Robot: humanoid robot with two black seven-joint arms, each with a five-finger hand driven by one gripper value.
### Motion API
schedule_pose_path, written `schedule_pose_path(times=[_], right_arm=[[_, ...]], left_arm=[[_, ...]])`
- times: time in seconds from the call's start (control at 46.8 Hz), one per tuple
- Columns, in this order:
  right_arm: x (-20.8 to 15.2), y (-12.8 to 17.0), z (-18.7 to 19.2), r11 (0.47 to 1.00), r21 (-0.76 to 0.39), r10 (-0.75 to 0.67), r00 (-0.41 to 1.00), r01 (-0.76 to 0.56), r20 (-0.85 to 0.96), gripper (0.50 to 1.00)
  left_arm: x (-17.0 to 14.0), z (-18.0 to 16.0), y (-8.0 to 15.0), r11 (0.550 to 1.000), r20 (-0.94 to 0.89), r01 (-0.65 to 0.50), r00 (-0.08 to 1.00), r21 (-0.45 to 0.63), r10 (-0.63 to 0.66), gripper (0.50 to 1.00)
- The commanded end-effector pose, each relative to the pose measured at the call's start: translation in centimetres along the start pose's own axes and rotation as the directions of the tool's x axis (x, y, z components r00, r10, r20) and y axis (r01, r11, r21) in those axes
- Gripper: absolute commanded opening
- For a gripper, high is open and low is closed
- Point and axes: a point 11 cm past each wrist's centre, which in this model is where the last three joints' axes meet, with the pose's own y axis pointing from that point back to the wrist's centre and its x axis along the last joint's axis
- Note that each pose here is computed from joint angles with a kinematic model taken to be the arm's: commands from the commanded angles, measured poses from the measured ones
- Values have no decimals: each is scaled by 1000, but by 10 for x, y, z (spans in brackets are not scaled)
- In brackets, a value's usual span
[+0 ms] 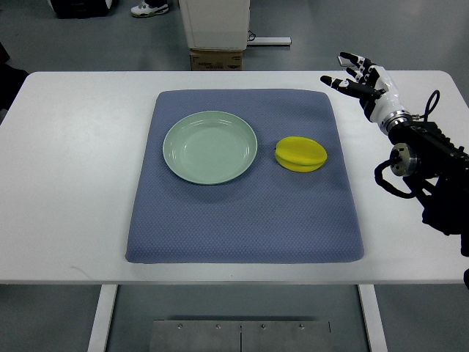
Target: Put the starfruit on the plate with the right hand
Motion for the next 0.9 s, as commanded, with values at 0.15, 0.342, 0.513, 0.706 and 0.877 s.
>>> schedule_pose_path(times=[0.15,0.342,0.513,0.706,0.877], right_arm=[[0,0,0,1000,1,-1,1000,1,0,1000],[-1,0,0,1000,1,-2,1000,2,1,1000],[0,0,0,1000,2,-2,1000,2,1,1000],[3,0,-2,1000,6,4,1000,-4,-3,1000],[3,0,-2,1000,6,4,1000,-4,-3,1000]], left_arm=[[0,0,0,1000,1,-3,1000,0,3,1000],[1,1,0,1000,1,-6,1000,-1,6,1000],[1,-5,1,1000,0,-6,1000,9,6,1000],[1,-5,1,1000,0,-6,1000,9,6,1000],[1,-6,1,1000,-2,-7,1000,10,7,1000]])
